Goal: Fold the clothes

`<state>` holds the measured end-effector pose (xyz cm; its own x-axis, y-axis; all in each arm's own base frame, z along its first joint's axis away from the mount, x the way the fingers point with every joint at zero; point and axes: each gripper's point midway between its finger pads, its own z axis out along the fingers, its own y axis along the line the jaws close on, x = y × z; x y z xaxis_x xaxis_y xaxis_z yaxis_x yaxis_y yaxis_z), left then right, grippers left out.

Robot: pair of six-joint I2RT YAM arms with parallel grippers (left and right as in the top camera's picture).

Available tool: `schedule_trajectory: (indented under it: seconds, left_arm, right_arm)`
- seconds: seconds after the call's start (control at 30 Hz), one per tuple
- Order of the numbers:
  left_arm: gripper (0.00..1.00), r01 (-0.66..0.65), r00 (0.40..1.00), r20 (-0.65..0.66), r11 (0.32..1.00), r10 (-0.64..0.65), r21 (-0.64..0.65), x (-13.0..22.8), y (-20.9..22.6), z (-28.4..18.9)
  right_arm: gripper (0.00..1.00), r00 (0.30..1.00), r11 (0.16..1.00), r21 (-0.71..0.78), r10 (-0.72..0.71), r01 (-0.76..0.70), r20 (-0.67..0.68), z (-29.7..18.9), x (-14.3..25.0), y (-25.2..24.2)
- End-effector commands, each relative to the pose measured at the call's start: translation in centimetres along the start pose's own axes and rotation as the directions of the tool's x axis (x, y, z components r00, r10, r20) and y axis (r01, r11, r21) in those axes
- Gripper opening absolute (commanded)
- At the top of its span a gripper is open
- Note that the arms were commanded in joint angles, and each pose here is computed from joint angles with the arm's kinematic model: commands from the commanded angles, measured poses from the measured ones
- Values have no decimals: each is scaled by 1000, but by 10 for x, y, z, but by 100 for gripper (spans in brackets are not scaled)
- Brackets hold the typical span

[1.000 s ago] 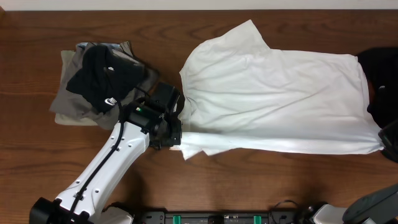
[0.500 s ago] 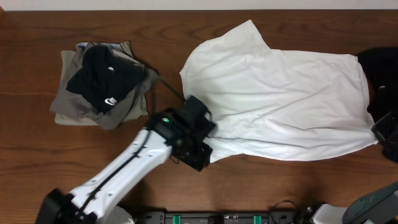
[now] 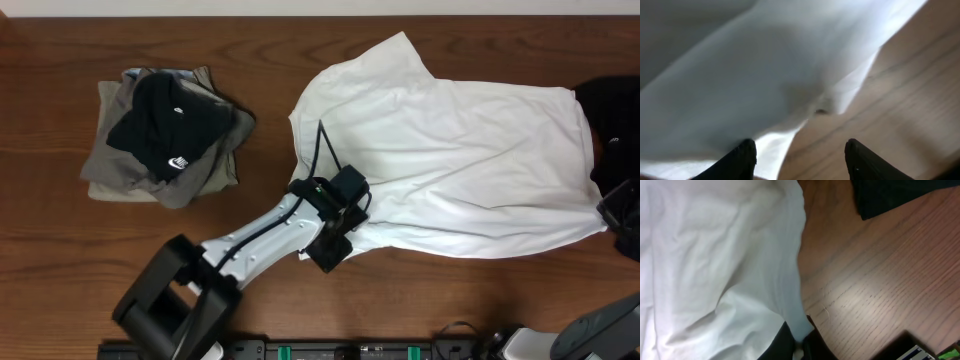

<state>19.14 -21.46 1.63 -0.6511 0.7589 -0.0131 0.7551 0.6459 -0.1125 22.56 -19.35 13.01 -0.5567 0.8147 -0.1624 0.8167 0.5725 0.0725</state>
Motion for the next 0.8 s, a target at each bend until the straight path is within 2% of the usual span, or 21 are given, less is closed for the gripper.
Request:
schedule_trajectory:
  seconds: [0.0, 0.2, 0.33, 0.57, 0.77]
  left_arm:
    - [59, -69, 997, -49, 997, 67, -33, 5, 8, 12]
    - [59, -77, 996, -49, 996, 74, -48, 3, 11, 14]
    - [34, -78, 997, -31, 993, 76, -87, -2, 17, 14]
    - [6, -70, 997, -25, 993, 68, -96, -6, 18, 2]
    - [6, -52, 999, 0, 994, 52, -99, -10, 15, -21]
  right_arm:
    - [5, 1000, 1000, 3, -20, 20, 4, 1, -1, 1]
    - [6, 1000, 1000, -5, -20, 20, 6, 1, -1, 3]
    - [5, 1000, 1000, -5, -20, 20, 6, 1, -1, 3]
    - [5, 1000, 1000, -5, -20, 20, 4, 0, -1, 3]
    - [5, 1000, 1000, -5, -20, 20, 4, 0, -1, 3]
